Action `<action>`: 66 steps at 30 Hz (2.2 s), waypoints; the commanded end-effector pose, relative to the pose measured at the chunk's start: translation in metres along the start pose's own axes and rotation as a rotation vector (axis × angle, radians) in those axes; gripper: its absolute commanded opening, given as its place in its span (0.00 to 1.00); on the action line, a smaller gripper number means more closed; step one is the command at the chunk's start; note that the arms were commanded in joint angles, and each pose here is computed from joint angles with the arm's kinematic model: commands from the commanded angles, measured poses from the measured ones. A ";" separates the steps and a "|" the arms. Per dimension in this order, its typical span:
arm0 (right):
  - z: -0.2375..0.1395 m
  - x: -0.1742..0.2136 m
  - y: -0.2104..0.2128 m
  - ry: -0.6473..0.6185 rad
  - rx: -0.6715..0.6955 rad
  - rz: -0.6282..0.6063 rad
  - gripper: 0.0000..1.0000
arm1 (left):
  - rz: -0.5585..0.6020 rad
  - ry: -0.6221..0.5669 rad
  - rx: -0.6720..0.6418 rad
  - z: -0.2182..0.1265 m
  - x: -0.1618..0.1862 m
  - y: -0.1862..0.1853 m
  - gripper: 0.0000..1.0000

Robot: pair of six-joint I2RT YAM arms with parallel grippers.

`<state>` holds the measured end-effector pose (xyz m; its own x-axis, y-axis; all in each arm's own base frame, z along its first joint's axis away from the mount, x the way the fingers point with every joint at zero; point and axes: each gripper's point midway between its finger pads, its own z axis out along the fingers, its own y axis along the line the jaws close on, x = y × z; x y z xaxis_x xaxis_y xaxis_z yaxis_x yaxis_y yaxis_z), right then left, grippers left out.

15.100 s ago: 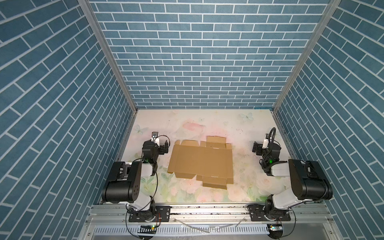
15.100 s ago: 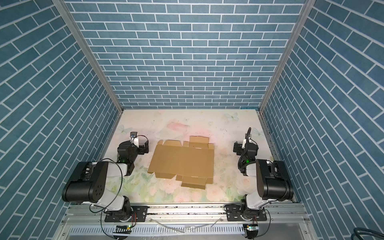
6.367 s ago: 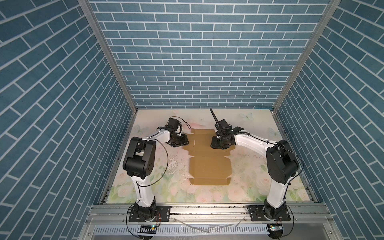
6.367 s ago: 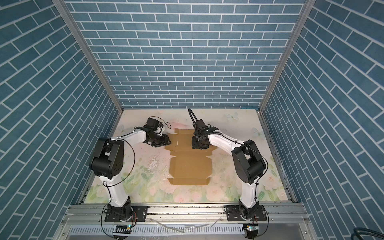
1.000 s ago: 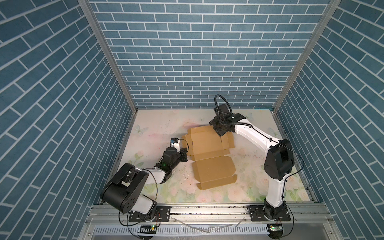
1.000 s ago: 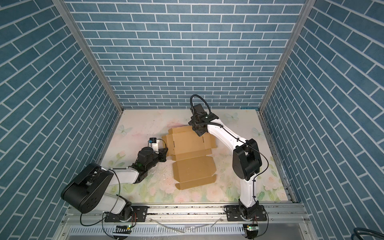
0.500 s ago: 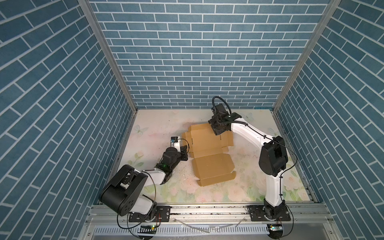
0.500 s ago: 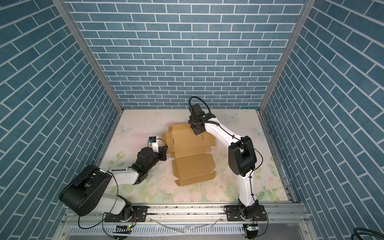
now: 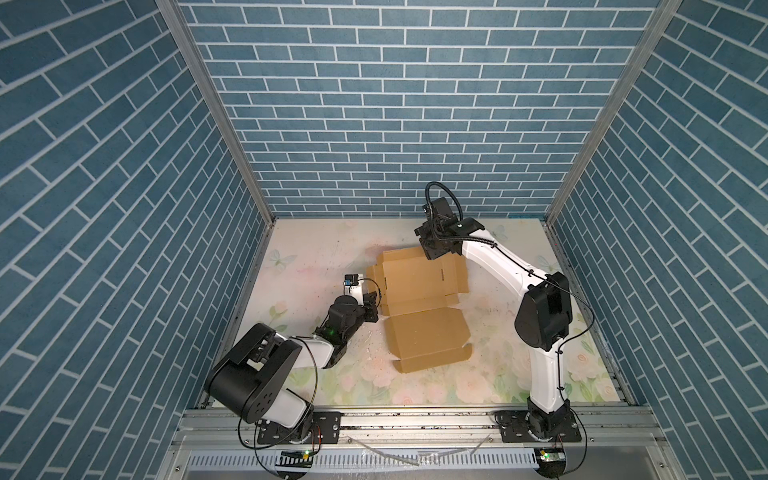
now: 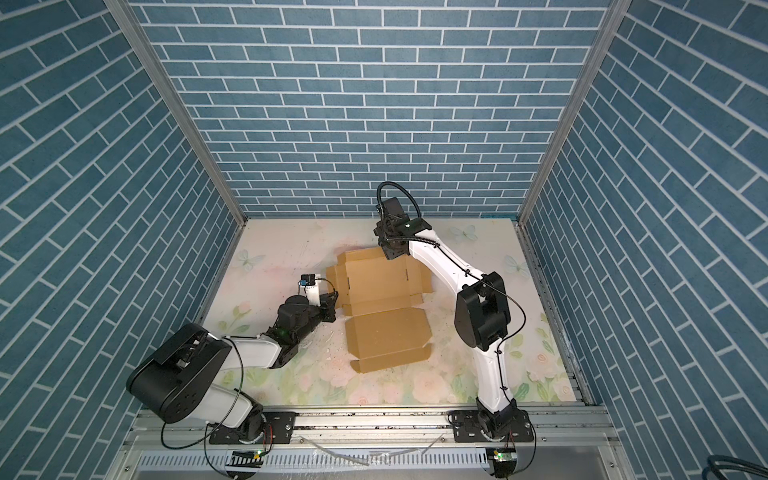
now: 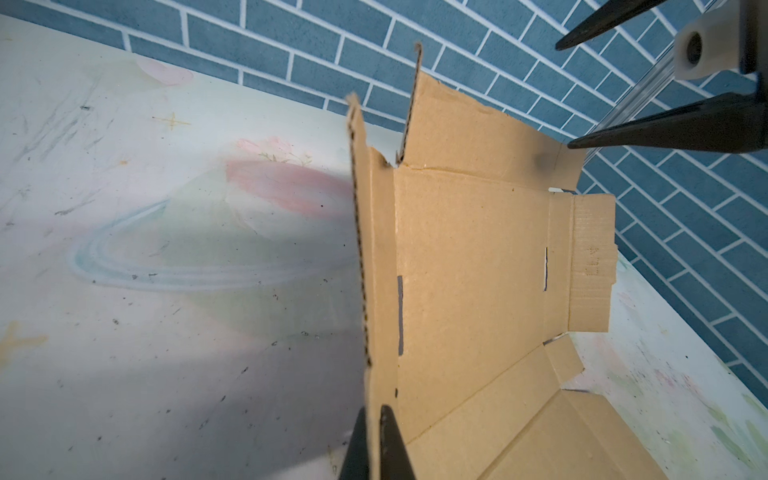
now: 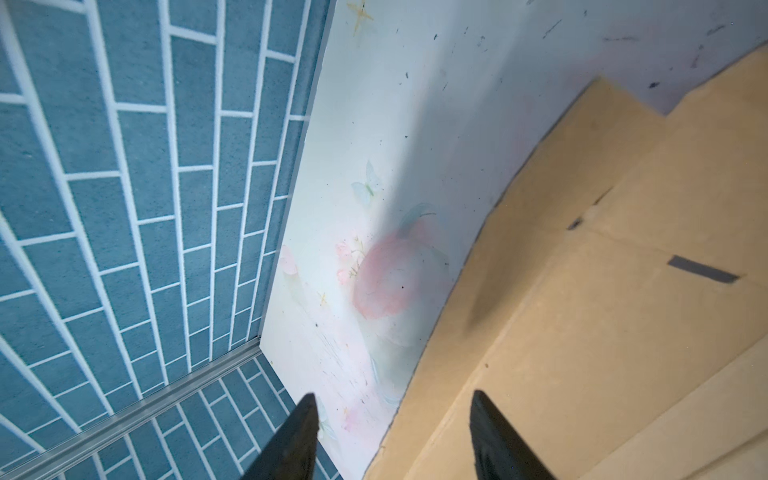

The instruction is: Fold the paper box

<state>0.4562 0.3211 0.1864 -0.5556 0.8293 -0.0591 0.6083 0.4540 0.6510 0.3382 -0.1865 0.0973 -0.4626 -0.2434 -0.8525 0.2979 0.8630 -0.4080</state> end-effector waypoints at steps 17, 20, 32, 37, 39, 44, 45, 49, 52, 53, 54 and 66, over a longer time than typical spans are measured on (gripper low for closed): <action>0.023 0.006 -0.009 0.029 0.086 0.062 0.52 | -0.010 -0.098 0.008 -0.003 -0.023 -0.010 0.00; 0.021 0.005 -0.008 0.027 0.082 0.059 0.47 | -0.010 -0.104 0.011 -0.002 -0.024 -0.012 0.00; 0.024 0.010 -0.017 0.041 0.086 0.056 0.29 | -0.021 -0.117 0.012 0.003 -0.030 -0.015 0.00; 0.027 0.012 -0.022 0.055 0.090 0.060 0.26 | -0.023 -0.114 0.017 0.008 -0.031 -0.017 0.00; 0.028 0.013 -0.024 0.059 0.090 0.064 0.27 | -0.024 -0.111 0.016 0.012 -0.031 -0.017 0.00; 0.032 0.015 -0.031 0.063 0.094 0.079 0.27 | -0.024 -0.111 0.021 0.017 -0.032 -0.020 0.00; 0.032 0.016 -0.032 0.064 0.095 0.080 0.27 | -0.025 -0.111 0.021 0.018 -0.033 -0.020 0.00; 0.035 0.016 -0.035 0.065 0.094 0.085 0.31 | -0.024 -0.109 0.028 0.020 -0.033 -0.022 0.00; 0.036 0.015 -0.032 0.055 0.085 0.083 0.31 | -0.023 -0.107 0.039 0.020 -0.033 -0.025 0.00; 0.036 0.013 -0.031 0.050 0.081 0.083 0.31 | -0.023 -0.104 0.043 0.019 -0.032 -0.027 0.00; 0.036 0.012 -0.030 0.048 0.079 0.081 0.31 | -0.023 -0.102 0.047 0.019 -0.032 -0.028 0.00; 0.033 0.010 -0.024 0.037 0.062 0.049 0.07 | -0.025 -0.096 0.048 0.020 -0.031 -0.032 0.01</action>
<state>0.4619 0.3356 0.1376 -0.5457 0.8379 0.0131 0.6656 0.4239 0.6142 0.3523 -0.2097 0.1100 -0.4324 -0.2774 -0.8579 0.3079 0.8489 -0.4297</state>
